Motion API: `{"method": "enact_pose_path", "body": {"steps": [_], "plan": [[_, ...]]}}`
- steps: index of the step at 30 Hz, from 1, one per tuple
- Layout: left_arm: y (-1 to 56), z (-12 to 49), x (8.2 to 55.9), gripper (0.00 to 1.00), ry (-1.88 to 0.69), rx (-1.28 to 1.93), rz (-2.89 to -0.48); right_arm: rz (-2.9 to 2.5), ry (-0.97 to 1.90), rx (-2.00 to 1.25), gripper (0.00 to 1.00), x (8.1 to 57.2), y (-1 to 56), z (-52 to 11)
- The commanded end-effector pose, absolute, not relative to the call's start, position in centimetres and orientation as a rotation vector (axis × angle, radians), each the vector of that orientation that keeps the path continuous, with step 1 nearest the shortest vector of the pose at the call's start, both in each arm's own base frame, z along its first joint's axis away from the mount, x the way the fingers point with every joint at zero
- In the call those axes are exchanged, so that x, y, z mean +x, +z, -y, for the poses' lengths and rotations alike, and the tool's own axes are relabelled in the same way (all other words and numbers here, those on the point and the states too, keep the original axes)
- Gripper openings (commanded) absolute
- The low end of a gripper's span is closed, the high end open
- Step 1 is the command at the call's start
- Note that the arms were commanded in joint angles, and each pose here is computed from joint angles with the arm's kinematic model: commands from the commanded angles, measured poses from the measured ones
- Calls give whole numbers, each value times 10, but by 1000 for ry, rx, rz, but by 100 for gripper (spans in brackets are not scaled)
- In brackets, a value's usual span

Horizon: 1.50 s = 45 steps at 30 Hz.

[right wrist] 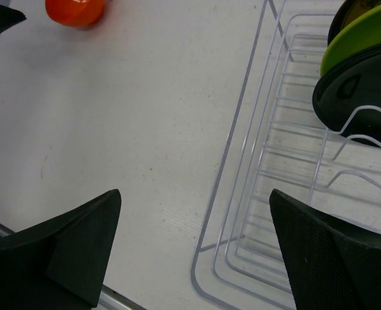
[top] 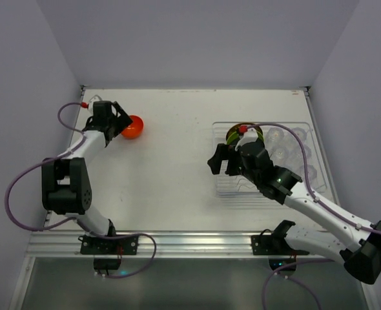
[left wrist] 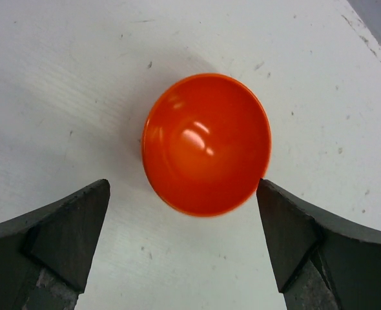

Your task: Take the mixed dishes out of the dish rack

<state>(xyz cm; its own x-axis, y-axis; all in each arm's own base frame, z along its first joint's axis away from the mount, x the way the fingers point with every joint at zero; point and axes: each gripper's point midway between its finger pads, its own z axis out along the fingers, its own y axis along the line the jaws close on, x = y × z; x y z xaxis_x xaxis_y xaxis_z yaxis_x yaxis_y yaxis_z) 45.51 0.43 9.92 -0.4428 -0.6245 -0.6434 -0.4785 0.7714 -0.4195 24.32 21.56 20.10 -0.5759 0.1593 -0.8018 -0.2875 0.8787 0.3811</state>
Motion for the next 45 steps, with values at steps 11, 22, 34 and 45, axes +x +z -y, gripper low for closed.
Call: {"method": "enact_pose_path", "body": {"steps": [11,22,34,45], "plan": [[312,18,298,100,-239,-655,-1787,-1974,599,298,99,273,265,-195],[279,23,265,100,-130,-291,-1948,-1947,732,771,79,309,245,-139],[235,7,256,100,-26,-333,-1916,-1817,664,1456,56,338,194,-101],[236,14,255,100,-71,-307,-1909,-1833,562,1458,50,378,188,-99]]}}
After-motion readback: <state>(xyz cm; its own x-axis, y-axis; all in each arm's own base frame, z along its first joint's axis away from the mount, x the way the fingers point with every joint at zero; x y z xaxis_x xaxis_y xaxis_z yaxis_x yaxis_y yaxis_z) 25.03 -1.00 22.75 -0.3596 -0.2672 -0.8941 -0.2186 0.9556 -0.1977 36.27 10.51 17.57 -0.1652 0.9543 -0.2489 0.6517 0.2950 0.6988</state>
